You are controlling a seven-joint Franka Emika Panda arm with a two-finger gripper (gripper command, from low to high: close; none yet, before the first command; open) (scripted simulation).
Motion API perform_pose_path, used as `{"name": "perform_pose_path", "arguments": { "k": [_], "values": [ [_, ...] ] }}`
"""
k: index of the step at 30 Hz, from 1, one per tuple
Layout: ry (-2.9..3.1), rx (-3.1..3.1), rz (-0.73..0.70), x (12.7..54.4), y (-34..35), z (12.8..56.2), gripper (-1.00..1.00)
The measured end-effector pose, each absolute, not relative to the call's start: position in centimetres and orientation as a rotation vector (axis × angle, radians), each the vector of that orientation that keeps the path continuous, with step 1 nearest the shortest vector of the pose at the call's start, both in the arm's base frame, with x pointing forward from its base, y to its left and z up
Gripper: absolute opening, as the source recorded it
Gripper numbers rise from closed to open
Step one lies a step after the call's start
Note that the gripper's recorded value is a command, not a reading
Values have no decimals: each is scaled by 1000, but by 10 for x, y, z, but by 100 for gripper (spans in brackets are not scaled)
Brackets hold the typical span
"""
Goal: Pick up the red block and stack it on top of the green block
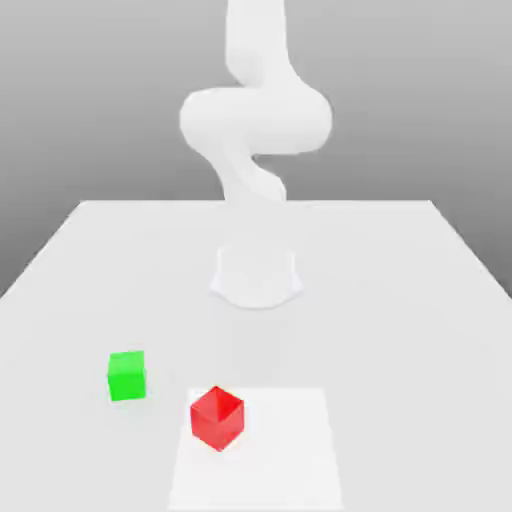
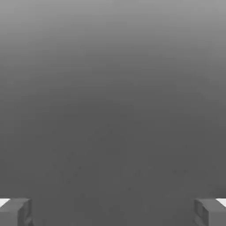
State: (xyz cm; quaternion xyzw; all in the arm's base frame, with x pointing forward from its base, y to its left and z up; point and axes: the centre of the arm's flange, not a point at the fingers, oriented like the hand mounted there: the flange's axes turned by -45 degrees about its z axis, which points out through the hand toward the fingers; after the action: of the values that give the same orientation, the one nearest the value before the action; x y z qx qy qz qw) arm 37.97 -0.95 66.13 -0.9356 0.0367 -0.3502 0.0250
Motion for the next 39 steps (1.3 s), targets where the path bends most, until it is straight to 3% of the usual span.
{"name": "perform_pose_path", "arguments": {
  "k": [4,9,14,20,26,27,34,39],
  "values": [
    [291,-2903,-831,425,-22,562,0],
    [508,-2920,-547,447,-31,441,0],
    [732,-2943,-283,435,-38,326,0],
    [1005,-2968,-24,391,-53,213,0],
    [1011,-2975,-3,387,-50,152,0],
    [1012,-2974,-1,386,-50,146,-100],
    [1012,-2975,-4,386,-50,147,-100],
    [1010,-2976,-6,388,-50,190,-100]
  ]
}}
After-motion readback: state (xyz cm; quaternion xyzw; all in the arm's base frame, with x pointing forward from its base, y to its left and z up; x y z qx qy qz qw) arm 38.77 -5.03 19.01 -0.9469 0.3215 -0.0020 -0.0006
